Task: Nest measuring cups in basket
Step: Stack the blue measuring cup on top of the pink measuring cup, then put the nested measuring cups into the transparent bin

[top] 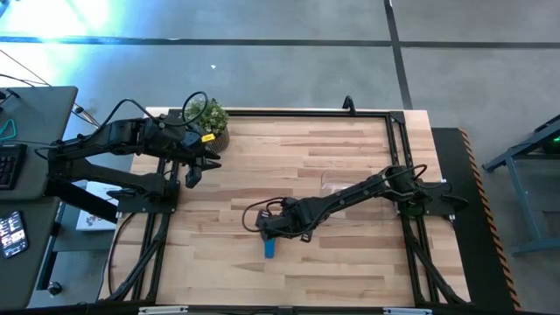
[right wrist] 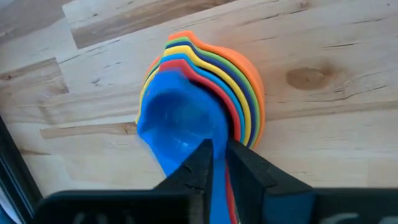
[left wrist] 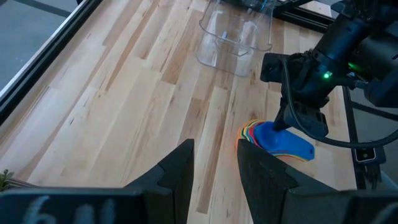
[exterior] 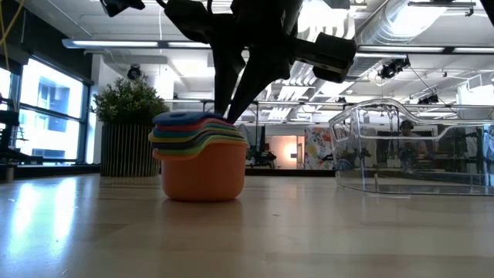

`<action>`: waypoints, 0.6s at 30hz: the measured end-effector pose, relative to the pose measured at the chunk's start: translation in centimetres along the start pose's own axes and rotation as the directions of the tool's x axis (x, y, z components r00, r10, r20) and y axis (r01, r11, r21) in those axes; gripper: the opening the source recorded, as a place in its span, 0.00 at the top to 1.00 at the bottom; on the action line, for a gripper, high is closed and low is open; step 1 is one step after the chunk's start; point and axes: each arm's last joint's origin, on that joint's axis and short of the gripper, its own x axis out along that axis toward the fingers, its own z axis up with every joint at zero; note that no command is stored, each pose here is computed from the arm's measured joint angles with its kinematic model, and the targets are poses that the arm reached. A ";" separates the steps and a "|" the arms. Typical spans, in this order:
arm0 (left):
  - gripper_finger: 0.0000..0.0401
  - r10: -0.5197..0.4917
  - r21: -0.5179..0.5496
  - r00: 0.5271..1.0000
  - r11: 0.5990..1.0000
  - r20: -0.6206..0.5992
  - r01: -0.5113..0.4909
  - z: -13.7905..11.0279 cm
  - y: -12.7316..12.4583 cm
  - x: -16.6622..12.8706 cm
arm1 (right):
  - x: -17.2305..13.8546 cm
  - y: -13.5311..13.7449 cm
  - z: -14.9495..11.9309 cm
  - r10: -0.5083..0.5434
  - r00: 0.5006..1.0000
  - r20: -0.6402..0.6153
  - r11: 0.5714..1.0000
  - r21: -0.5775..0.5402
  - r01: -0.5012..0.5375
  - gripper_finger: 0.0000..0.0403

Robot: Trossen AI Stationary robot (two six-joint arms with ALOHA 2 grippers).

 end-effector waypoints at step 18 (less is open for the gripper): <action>0.72 -0.011 0.001 0.999 1.000 0.051 0.011 -0.6 0.1 -1.7 | -2.1 0.8 -0.6 0.079 0.996 0.048 0.996 -0.043 -0.077 0.78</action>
